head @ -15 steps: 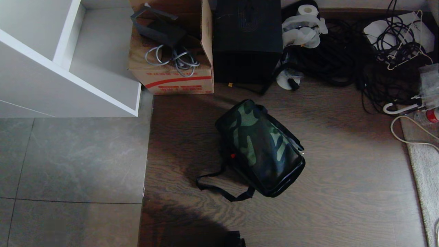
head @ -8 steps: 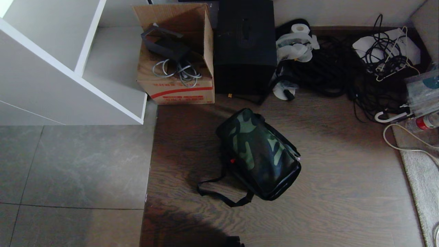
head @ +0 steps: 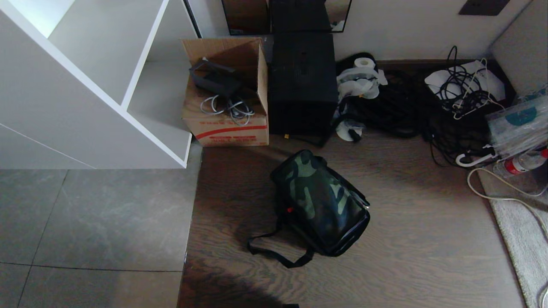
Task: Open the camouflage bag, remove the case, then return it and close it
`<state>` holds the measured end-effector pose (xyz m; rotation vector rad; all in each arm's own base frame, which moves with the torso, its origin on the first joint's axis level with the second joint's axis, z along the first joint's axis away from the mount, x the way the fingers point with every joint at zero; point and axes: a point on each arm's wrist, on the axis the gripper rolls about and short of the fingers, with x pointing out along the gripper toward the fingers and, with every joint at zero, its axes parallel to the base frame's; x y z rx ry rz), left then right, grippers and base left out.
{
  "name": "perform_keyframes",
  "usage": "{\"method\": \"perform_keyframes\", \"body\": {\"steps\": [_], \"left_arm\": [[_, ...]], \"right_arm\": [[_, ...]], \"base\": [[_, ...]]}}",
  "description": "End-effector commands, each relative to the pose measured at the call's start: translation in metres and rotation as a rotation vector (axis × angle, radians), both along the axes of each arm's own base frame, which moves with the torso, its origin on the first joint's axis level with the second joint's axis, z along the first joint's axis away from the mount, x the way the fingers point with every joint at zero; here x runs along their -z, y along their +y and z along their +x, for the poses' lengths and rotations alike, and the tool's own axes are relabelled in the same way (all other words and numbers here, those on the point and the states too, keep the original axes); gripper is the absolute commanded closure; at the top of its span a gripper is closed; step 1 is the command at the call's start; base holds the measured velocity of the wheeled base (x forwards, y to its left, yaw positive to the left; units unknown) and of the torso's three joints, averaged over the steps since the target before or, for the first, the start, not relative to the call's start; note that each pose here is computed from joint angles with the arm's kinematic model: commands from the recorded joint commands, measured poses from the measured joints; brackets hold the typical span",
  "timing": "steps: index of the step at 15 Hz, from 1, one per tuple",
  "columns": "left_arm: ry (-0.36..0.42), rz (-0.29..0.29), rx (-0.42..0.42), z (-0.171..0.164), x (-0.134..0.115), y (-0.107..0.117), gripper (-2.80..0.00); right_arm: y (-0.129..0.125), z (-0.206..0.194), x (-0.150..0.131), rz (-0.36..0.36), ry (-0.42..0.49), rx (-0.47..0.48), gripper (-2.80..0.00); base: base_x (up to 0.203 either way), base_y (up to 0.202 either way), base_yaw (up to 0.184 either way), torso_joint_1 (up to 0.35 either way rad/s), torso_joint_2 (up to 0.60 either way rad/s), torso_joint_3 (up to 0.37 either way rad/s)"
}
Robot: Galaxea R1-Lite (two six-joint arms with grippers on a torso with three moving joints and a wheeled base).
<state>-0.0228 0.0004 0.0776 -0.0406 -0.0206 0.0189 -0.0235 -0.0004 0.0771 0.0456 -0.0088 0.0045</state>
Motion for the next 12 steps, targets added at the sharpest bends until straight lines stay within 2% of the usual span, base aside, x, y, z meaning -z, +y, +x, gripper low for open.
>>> {"method": "perform_keyframes", "body": {"steps": [1,12], "left_arm": [[0.008,-0.001,-0.001,0.0007,0.0025,0.0000,0.00],[0.008,-0.004,-0.002,0.0007,0.0025,0.0000,0.00]], "right_arm": [[0.0000,0.0002,-0.0001,0.000,0.003,0.000,0.00],[0.0000,0.0003,0.0004,-0.007,0.004,-0.001,0.00]], "base": [[0.000,0.000,0.000,0.005,0.00,0.201],[0.000,0.000,0.000,0.002,0.00,0.202]]}}
